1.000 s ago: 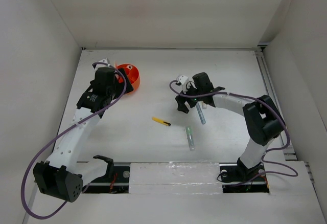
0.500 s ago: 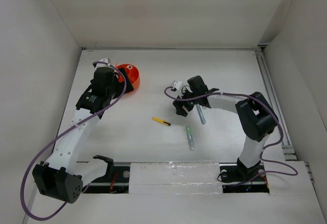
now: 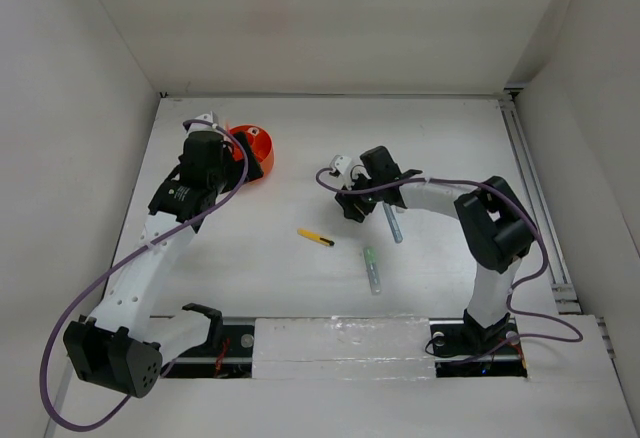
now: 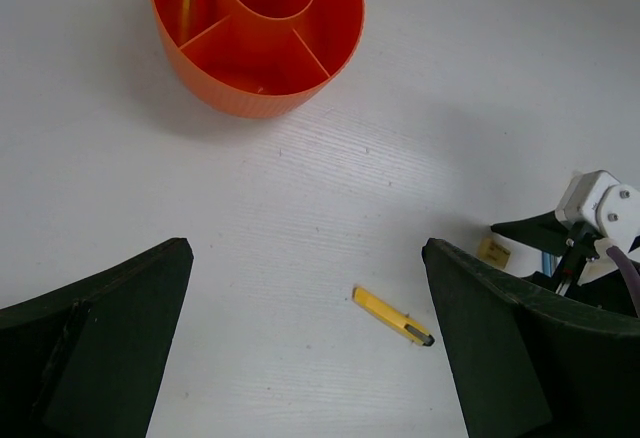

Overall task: Sort the stationery into containers
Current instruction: Grab a piece of stationery with the right arm

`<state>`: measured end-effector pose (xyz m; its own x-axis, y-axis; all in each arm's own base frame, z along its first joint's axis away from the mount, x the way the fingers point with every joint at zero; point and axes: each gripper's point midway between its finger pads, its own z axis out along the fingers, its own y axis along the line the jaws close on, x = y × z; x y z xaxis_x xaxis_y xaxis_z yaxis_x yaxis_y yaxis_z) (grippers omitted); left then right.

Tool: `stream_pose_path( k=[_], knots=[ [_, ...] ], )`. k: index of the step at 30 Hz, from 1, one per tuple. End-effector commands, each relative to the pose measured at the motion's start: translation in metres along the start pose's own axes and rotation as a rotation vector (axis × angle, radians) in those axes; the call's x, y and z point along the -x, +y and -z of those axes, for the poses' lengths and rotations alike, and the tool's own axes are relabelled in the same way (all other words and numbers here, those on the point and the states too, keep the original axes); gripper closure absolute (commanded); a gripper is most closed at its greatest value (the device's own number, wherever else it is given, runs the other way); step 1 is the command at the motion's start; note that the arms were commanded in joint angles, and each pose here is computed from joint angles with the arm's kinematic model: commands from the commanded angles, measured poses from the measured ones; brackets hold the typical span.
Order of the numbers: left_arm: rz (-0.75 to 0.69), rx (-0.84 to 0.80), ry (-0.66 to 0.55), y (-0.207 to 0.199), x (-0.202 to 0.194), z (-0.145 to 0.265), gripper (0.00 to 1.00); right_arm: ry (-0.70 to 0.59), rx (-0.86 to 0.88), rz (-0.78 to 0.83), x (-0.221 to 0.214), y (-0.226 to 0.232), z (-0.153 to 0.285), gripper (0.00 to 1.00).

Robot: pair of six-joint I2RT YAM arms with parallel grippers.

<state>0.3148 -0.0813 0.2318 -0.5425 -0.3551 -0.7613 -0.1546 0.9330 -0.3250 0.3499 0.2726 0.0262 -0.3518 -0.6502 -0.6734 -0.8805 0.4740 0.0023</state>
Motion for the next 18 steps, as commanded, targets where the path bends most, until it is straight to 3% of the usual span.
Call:
stream_pose_path(
  k=[1,9,18],
  knots=[
    [-0.008,-0.031,-0.025,-0.005,0.006,0.004,0.00,0.075,-0.023,-0.040,-0.014,0.001,0.004,0.36],
    [-0.009,-0.057,-0.009,-0.010,0.003,0.002,0.00,0.121,-0.043,-0.090,-0.038,0.004,0.009,0.35],
    [-0.009,-0.065,-0.004,-0.013,0.004,0.001,0.00,0.131,-0.078,-0.123,-0.044,0.001,0.017,0.45]
  ],
)
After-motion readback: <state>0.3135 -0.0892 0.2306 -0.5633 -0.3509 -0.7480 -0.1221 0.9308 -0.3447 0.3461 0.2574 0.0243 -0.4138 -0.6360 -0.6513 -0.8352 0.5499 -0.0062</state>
